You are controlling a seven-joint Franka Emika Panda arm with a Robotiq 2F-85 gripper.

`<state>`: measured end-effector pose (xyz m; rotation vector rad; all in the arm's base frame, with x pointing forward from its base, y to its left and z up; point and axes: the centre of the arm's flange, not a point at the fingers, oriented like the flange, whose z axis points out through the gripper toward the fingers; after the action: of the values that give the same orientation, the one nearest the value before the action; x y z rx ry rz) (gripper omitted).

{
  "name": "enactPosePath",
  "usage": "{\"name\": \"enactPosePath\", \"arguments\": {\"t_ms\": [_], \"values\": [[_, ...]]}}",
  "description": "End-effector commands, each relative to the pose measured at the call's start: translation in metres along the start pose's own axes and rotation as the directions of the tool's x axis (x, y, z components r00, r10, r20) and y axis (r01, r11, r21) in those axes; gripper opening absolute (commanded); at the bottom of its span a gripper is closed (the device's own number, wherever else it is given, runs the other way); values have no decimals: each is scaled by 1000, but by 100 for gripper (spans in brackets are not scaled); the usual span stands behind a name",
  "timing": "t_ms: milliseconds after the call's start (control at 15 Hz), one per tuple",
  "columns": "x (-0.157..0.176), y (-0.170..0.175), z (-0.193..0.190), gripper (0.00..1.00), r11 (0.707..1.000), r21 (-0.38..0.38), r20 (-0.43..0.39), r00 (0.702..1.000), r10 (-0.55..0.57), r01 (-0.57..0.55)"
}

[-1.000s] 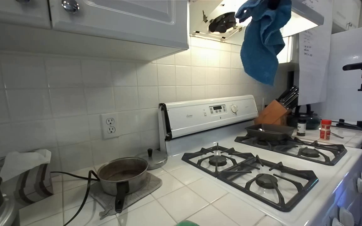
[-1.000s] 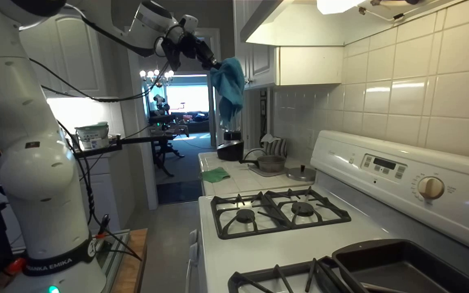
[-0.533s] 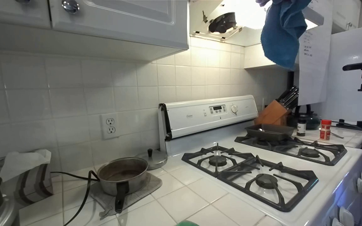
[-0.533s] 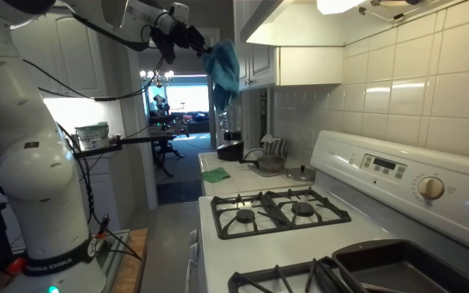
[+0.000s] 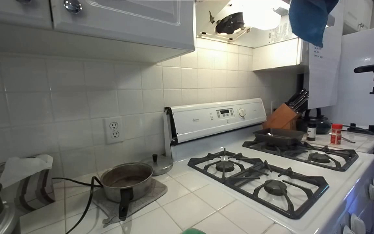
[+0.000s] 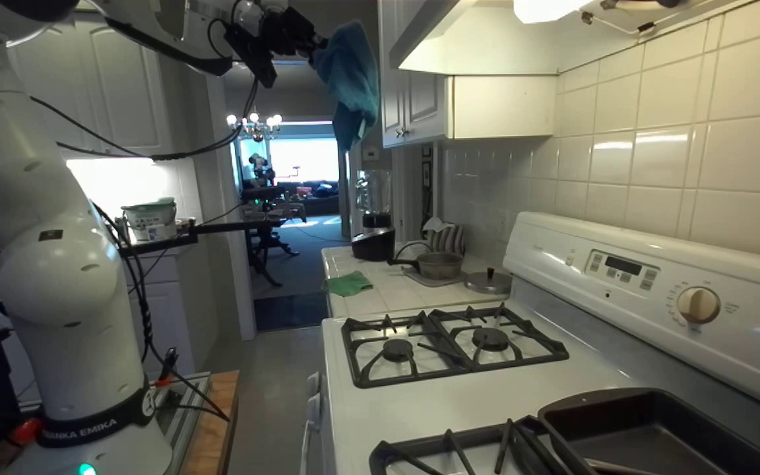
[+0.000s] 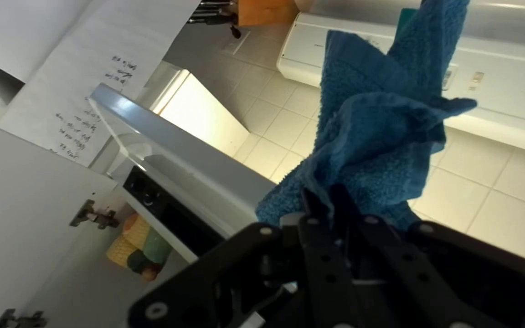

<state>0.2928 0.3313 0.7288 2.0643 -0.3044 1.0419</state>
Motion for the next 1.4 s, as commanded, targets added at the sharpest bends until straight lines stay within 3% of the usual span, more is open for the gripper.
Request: {"name": "enactPosePath", "arguments": {"t_ms": [0, 467, 533, 600, 1333], "values": [[17, 21, -3, 3, 994, -98, -42, 998, 42, -46], [40, 51, 20, 3, 970, -216, -95, 991, 90, -109], [43, 54, 24, 3, 968, -220, -88, 991, 104, -121], [32, 38, 22, 10, 977, -186, -80, 993, 92, -105], [37, 44, 28, 10, 972, -201, -73, 992, 106, -118]]}}
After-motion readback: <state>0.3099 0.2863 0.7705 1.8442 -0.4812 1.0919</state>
